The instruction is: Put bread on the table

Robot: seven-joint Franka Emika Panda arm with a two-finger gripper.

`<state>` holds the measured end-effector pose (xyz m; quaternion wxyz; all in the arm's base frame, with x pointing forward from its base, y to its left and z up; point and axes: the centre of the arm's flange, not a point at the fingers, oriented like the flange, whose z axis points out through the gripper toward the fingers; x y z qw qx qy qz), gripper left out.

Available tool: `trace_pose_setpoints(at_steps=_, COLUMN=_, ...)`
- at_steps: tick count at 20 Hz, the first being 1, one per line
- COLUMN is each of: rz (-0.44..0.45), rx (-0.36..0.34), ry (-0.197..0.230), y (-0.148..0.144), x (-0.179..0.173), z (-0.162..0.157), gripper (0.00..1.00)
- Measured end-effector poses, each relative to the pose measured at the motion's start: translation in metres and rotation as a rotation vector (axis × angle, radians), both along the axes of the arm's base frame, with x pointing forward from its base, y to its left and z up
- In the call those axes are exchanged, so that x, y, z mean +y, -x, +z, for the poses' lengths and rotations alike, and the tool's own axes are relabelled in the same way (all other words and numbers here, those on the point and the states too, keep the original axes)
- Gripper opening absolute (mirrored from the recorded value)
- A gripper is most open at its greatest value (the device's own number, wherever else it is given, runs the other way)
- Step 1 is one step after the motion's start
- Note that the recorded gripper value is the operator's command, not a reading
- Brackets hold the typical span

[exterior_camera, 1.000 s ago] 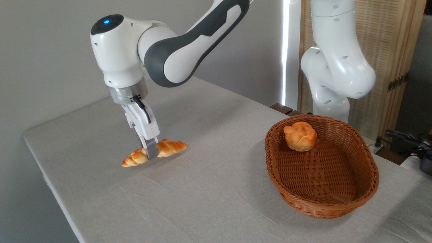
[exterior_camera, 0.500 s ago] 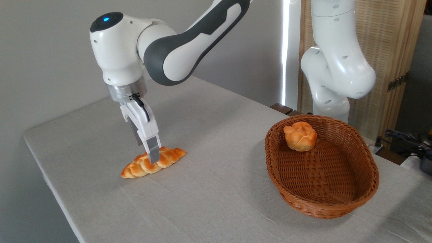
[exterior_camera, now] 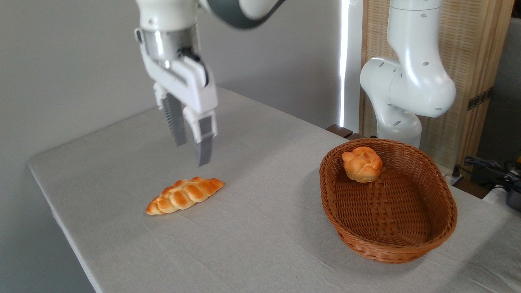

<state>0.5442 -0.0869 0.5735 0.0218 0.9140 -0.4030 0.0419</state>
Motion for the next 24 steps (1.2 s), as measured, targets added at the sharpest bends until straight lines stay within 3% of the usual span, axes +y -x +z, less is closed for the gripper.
trace_pose_setpoints(at_steps=2, rz=0.000, rx=0.013, ry=-0.031, y=0.007, x=0.007, z=0.017, gripper=1.00)
trace_pose_setpoints(at_steps=6, rz=0.030, rx=0.042, ry=-0.034, y=0.011, x=0.027, z=0.043, gripper=1.00)
trace_pose_setpoints(at_steps=10, rz=0.035, rx=0.027, ry=-0.026, y=0.008, x=0.029, z=0.057, gripper=1.00)
trace_pose_setpoints(at_steps=21, rz=0.048, rx=0.022, ry=-0.014, y=-0.003, x=0.032, z=0.058, gripper=1.00)
trace_pose_setpoints(at_steps=24, rz=0.047, rx=0.052, ry=-0.017, y=0.000, x=0.032, z=0.057, gripper=1.00)
